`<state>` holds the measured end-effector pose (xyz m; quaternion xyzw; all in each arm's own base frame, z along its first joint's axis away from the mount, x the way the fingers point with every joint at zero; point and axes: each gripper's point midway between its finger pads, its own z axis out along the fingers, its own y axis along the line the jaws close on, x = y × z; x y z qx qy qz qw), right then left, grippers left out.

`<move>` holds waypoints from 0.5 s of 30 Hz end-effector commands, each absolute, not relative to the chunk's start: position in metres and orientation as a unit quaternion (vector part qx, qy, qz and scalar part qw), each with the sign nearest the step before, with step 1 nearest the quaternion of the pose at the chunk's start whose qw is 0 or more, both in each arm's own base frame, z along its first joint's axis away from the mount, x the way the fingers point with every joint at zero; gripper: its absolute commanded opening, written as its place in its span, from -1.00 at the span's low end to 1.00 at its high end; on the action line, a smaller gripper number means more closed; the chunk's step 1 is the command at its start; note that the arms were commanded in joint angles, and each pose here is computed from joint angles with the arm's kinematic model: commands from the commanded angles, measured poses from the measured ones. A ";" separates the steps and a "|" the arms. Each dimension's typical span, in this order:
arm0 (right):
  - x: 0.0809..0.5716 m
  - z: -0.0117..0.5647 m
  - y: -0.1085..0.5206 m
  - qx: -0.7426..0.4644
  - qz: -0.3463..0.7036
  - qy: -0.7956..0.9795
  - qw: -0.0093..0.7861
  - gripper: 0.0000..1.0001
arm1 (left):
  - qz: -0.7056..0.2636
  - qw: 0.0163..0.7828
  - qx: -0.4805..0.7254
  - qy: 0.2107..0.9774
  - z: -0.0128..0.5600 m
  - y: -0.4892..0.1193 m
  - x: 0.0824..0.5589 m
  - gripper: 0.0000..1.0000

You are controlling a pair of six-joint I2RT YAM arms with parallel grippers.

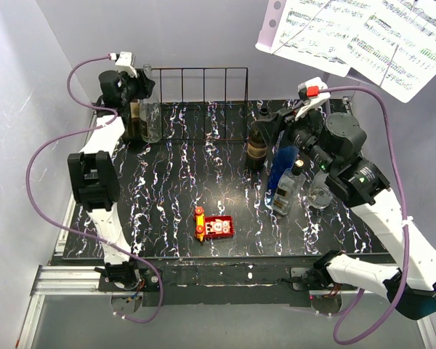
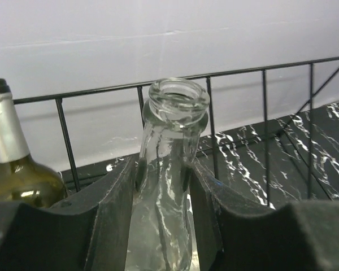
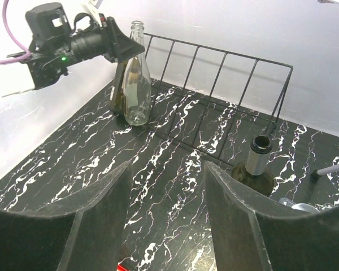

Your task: Take the wine bottle off the wine rack

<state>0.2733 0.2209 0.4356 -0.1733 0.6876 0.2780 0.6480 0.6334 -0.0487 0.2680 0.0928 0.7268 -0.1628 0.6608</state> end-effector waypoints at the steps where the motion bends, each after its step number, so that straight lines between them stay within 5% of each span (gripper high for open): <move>1: 0.269 0.453 0.217 -0.159 0.289 0.662 0.673 0.21 | -0.213 0.752 0.133 0.609 0.401 -0.081 0.572 -1.00; 15: 0.261 0.438 0.215 -0.157 0.297 0.668 0.664 0.22 | -0.219 0.762 0.210 0.571 0.415 -0.099 0.515 -1.00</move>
